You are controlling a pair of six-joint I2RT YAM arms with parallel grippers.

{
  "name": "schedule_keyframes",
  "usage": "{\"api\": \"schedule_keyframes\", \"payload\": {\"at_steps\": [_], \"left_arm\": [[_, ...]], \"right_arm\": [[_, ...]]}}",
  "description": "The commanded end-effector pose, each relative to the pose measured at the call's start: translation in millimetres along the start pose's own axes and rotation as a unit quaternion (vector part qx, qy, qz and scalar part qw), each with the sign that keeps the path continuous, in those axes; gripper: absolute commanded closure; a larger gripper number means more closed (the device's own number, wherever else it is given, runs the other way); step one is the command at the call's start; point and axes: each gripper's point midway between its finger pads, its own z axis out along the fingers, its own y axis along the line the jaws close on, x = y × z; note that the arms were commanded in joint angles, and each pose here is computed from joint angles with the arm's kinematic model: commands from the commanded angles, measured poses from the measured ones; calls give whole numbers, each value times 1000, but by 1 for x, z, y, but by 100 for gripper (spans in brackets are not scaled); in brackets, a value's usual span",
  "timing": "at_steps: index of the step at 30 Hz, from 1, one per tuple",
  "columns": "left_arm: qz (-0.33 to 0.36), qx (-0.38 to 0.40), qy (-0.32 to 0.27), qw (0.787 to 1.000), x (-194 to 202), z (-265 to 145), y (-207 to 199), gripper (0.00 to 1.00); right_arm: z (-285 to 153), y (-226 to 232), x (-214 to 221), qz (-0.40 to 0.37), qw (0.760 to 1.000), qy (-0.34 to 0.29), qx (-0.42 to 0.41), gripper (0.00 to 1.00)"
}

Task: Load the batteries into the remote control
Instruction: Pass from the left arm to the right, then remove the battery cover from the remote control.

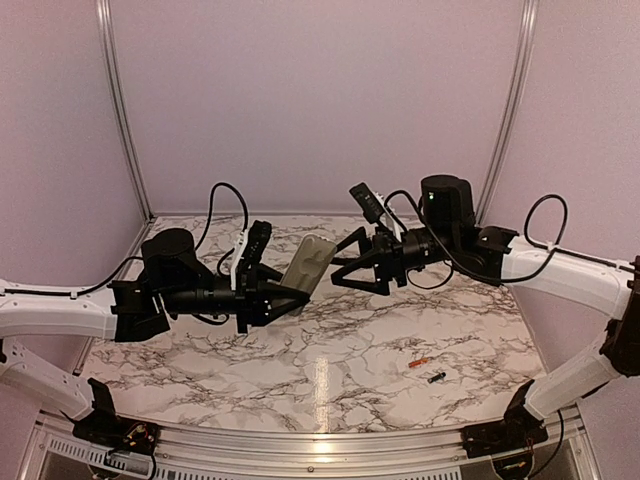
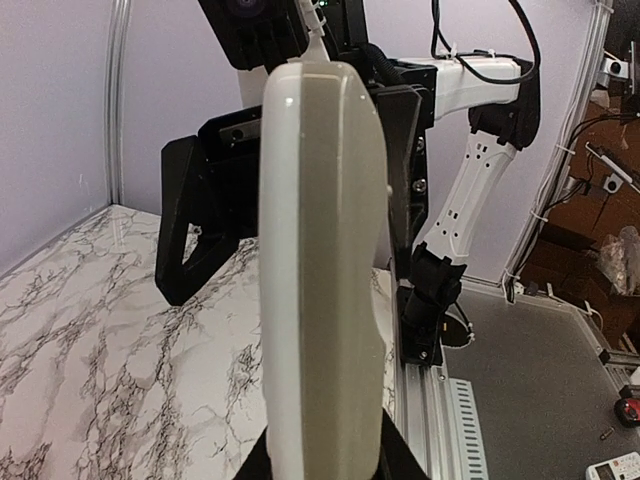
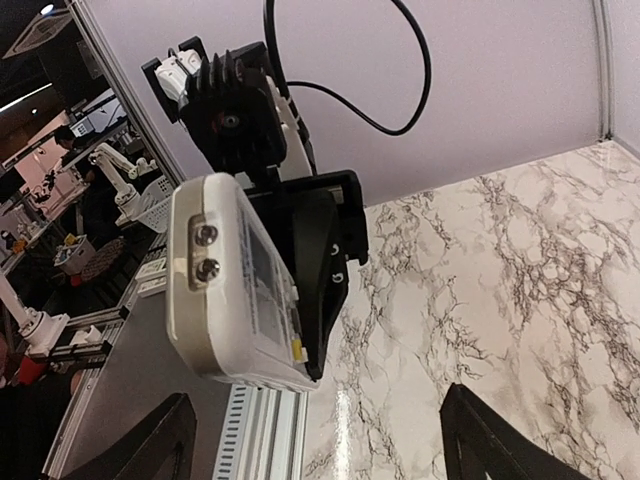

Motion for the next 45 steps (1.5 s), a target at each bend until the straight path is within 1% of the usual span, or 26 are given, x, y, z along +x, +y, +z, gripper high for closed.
{"api": "schedule_keyframes", "payload": {"at_steps": [1,5,9,11,17,19,21,25,26,28,30,31,32,34,38,40,43,45], "left_arm": [[-26,40,-32,998,-14,3,-9,88],[-35,48,-27,998,-9,7,-9,87],[-43,47,-23,998,-5,10,-6,87],[-45,44,-24,998,-5,11,-4,87],[-56,47,-31,997,-6,14,-3,86],[-61,48,-33,996,-7,15,-2,86],[-65,47,-32,996,-6,16,0,85],[-73,32,-33,996,-4,13,7,75],[-74,25,-34,996,-3,11,10,68],[-71,3,-34,997,-2,6,17,54],[-53,-25,-33,998,-4,-2,23,35],[-43,-45,-32,998,-4,-6,28,29],[-32,-62,-26,997,-4,-10,31,26],[-4,-109,-19,994,-5,-20,42,23],[63,-165,24,984,6,-35,53,23],[104,-179,67,976,23,-35,51,23],[162,-202,145,955,53,-30,56,24],[197,-198,194,940,72,-25,55,27]], "right_arm": [[7,14,-24,-21,999,-26,-40,20],[9,19,-31,-20,997,-40,-59,29],[14,19,-31,-18,997,-38,-63,38],[15,17,-30,-15,998,-37,-58,45],[20,11,-25,-2,998,-31,-56,61],[21,11,-25,-1,998,-30,-58,67],[21,11,-24,-1,998,-29,-59,76],[21,10,-21,7,998,-24,-60,98],[22,9,-19,11,998,-23,-57,100],[23,4,-15,21,998,-18,-52,100],[25,-1,-9,35,998,-9,-44,100],[25,-6,-5,43,998,-4,-38,100],[24,-11,-2,53,998,0,-31,100],[21,-24,6,76,997,6,-13,100],[6,-57,24,140,990,12,32,100],[1,-71,33,170,984,17,53,100],[-1,-85,52,208,974,44,74,100],[0,-90,62,225,969,60,77,100]]}}
